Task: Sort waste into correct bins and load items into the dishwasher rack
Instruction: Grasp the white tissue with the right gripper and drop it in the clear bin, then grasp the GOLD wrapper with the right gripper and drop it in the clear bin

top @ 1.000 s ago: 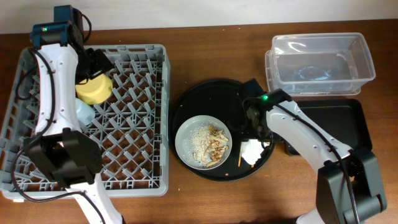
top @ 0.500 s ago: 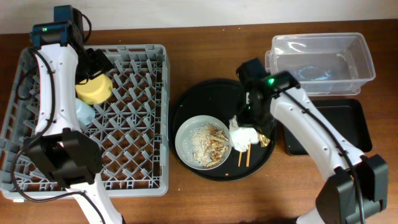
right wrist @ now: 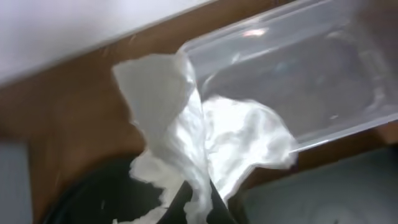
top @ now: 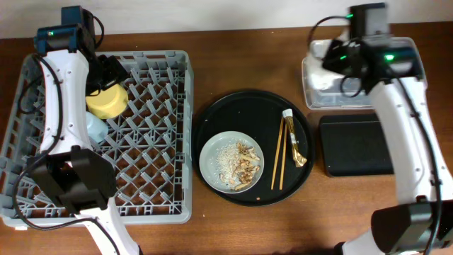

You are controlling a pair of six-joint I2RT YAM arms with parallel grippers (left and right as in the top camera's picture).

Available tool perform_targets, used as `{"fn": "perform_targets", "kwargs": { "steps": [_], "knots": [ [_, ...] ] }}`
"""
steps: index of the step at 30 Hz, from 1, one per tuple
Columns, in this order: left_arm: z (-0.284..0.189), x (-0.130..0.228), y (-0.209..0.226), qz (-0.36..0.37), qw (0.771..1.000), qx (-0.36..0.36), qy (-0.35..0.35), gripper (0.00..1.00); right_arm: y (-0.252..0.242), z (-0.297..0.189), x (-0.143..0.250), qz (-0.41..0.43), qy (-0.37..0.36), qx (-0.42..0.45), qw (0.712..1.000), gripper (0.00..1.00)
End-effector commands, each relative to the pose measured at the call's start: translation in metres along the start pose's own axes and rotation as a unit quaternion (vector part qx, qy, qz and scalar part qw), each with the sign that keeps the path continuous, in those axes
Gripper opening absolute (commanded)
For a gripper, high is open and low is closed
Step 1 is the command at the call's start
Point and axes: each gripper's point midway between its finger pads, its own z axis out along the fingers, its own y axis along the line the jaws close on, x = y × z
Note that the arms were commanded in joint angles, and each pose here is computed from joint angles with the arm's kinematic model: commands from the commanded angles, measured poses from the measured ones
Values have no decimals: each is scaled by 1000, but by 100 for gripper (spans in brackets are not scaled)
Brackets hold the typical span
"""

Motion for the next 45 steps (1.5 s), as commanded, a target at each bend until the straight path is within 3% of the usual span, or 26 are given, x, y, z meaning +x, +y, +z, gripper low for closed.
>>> {"fn": "perform_targets", "kwargs": {
  "steps": [1, 4, 7, 10, 12, 14, 16, 19, 21, 24, 26, 27, 30, 40, 45],
  "knots": [
    [-4, -2, 1, -7, 1000, 2, -5, 99, -28, 19, -26, 67, -27, 11, 997, 4],
    [-4, -2, 1, -7, 1000, 2, -5, 99, -28, 61, -41, 79, -42, -9, 996, 8],
    [-4, -2, 1, -7, 1000, 2, -5, 99, -32, 113, -28, 73, -17, 3, 997, 88],
    [-4, -2, 1, -7, 1000, 2, -5, 99, -41, 112, -14, 75, 14, 17, 997, 94],
    [-4, -2, 1, -7, 1000, 2, -5, 99, -32, 91, -7, 60, 36, -11, 997, 94],
    [-4, -2, 1, -7, 1000, 2, -6, 99, 19, 53, 21, -31, 102, -164, 981, 94],
    [-4, -2, 1, -7, 1000, 2, -6, 99, 48, 28, 61, -104, 166, -239, 951, 94],
    [-4, -2, 1, -7, 1000, 2, -6, 99, 48, 26, 135, -180, 271, -183, 928, 88],
    [-4, -2, 1, -7, 1000, 2, -5, 99, 42, 38, 171, -204, 303, -126, 922, 100],
    [-4, -2, 1, -7, 1000, 2, -6, 99, 3, 72, 212, -191, 299, 35, 934, 100],
    [-4, -2, 1, -7, 1000, 2, -6, 99, -6, 87, 238, -192, 307, 45, 931, 98],
    [-4, -2, 1, -7, 1000, 2, -6, 99, -8, 90, 243, -192, 308, 46, 931, 95],
    [-4, -2, 1, -7, 1000, 2, -5, 99, -10, 94, 247, -192, 306, 45, 931, 63],
    [-4, -2, 1, -7, 1000, 2, -6, 99, -8, 104, 250, -190, 291, 37, 937, 39],
    [-4, -2, 1, -7, 1000, 2, -6, 99, -11, 110, 260, -185, 291, 37, 938, 36]
  ]
}}
